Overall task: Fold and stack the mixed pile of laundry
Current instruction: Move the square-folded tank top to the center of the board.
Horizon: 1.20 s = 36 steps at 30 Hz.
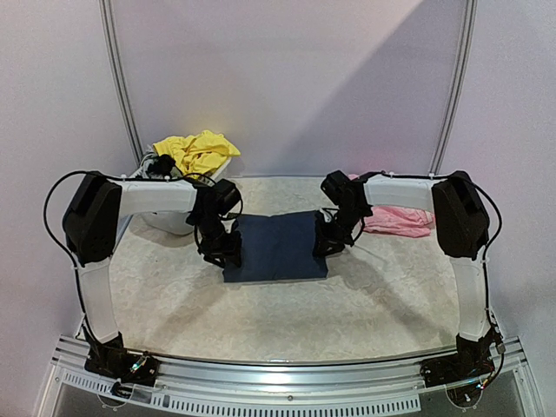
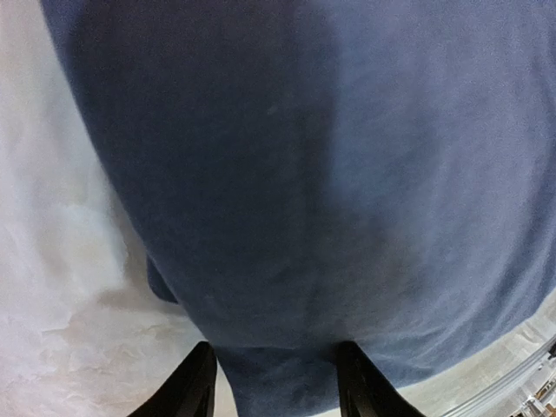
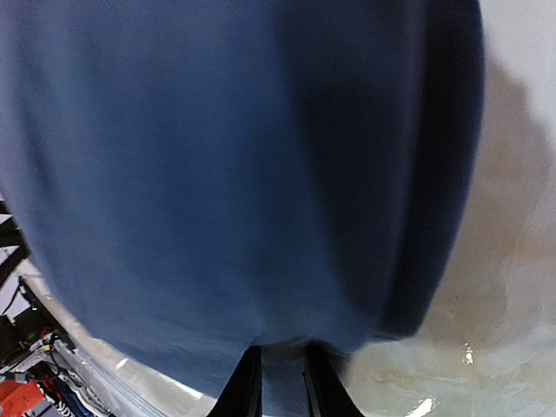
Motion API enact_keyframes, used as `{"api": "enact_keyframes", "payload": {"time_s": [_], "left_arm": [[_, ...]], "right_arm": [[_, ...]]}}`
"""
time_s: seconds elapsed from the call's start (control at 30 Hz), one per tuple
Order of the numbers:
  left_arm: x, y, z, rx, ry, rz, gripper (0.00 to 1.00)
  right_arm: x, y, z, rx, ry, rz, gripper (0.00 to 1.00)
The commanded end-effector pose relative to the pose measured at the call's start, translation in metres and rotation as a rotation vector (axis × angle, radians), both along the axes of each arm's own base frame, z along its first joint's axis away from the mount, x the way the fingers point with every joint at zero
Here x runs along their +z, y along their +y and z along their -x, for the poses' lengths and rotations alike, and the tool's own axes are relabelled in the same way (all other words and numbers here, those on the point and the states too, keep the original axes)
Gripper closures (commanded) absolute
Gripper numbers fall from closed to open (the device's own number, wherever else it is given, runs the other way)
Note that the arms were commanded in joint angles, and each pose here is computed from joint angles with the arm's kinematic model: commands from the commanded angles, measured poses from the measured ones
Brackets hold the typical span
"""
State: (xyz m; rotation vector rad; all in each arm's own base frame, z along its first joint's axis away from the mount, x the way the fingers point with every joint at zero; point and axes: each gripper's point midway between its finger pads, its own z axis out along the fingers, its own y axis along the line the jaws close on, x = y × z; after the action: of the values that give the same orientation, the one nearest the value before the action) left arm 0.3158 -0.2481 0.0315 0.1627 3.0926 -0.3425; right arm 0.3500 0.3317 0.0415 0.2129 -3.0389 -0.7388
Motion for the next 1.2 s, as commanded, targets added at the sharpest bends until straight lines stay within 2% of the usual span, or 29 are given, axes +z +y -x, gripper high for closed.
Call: {"api": "enact_keyframes", "payload": {"time_s": [0.0,0.17,0.33,0.67,0.83,0.93,1.03,1.17], "left_arm": [[-0.008,-0.005,0.015,-0.025,-0.016,0.02,0.51],[-0.017,-0.005,0.038,-0.046,-0.013,0.003,0.52],[-0.019,0.006,0.062,-0.065,-0.016,-0.042,0.53],[-0.025,0.029,0.128,-0.076,0.002,-0.1,0.55],[-0.005,0.036,0.153,-0.074,-0.041,-0.111,0.55],[0.016,0.046,0.157,-0.047,-0.091,-0.098,0.49],[0.041,0.054,0.146,-0.042,-0.182,-0.109,0.4],[0.073,0.051,0.13,-0.075,-0.258,-0.123,0.31]], "right_arm": [[-0.029,-0.01,0.029,-0.013,0.053,0.085,0.82],[-0.041,-0.014,0.064,0.03,0.064,0.158,0.83],[-0.049,-0.038,0.097,0.002,0.092,0.211,0.83],[-0.04,-0.059,0.159,0.031,0.11,0.244,0.83],[-0.022,-0.07,0.184,0.024,0.102,0.273,0.83],[0.002,-0.074,0.184,-0.009,0.061,0.245,0.81],[0.03,-0.064,0.172,-0.015,-0.004,0.185,0.74],[0.058,-0.045,0.146,-0.008,-0.069,0.074,0.42]]}}
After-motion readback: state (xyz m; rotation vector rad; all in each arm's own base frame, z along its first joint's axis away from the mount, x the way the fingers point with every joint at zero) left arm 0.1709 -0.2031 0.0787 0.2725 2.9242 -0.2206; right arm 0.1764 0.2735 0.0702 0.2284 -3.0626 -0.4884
